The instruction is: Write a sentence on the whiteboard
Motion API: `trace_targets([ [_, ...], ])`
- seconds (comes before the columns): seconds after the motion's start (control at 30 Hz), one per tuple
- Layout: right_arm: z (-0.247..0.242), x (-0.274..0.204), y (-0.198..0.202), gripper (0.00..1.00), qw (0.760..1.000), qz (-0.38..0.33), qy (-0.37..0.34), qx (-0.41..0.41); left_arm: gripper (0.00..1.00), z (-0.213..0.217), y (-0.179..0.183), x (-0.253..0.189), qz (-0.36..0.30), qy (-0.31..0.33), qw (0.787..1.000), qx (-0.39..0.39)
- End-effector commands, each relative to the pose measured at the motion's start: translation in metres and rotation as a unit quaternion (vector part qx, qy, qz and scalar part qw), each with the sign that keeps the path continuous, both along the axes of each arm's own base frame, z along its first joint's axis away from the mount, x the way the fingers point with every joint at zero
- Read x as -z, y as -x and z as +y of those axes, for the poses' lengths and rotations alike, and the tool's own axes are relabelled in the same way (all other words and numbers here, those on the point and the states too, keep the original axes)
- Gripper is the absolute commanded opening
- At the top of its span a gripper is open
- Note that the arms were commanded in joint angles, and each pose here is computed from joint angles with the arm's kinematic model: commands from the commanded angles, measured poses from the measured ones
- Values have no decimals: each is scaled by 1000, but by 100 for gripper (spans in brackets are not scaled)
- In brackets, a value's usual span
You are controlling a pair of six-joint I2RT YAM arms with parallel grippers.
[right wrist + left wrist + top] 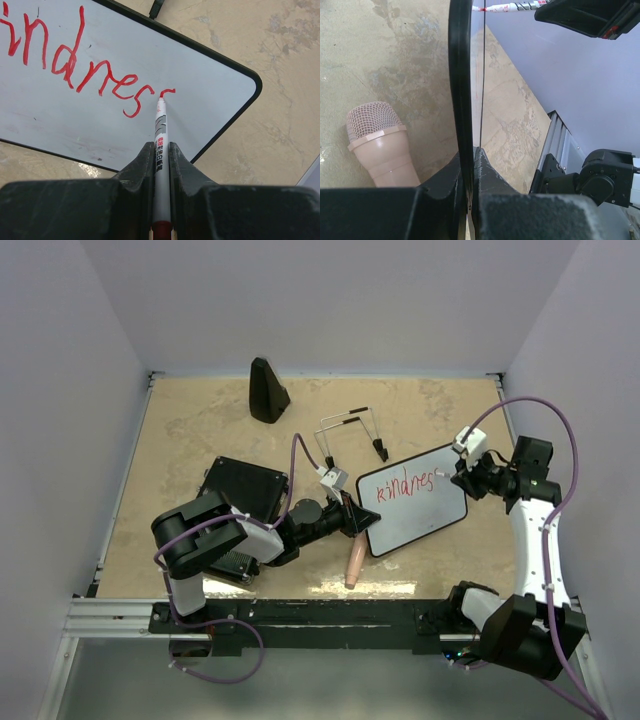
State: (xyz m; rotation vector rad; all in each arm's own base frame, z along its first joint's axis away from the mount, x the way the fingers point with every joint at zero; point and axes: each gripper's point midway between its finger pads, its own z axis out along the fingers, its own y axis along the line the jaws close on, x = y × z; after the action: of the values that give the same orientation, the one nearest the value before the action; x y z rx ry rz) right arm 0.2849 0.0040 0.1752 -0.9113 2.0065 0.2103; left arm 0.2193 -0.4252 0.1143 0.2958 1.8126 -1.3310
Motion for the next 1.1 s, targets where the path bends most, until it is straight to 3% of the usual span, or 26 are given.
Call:
trace_targets([
  [0.0,-8,8,-1,0,1000,7,10,24,0,-6,6,-2,-32,-5,999,22],
  [0.23,-11,20,3,0,999,29,17,28,0,-7,6,-1,-32,-6,999,22],
  [0.43,5,24,15,0,998,48,-1,-29,0,-7,5,-1,-32,-6,999,23],
  [0.77,7,-52,19,0,999,-38,20,-18,0,-7,4,2,-28,-12,999,20],
  [1.07,19,-62,31,0,998,-53,-3,-28,0,-4,1,-6,-38,-20,999,11],
])
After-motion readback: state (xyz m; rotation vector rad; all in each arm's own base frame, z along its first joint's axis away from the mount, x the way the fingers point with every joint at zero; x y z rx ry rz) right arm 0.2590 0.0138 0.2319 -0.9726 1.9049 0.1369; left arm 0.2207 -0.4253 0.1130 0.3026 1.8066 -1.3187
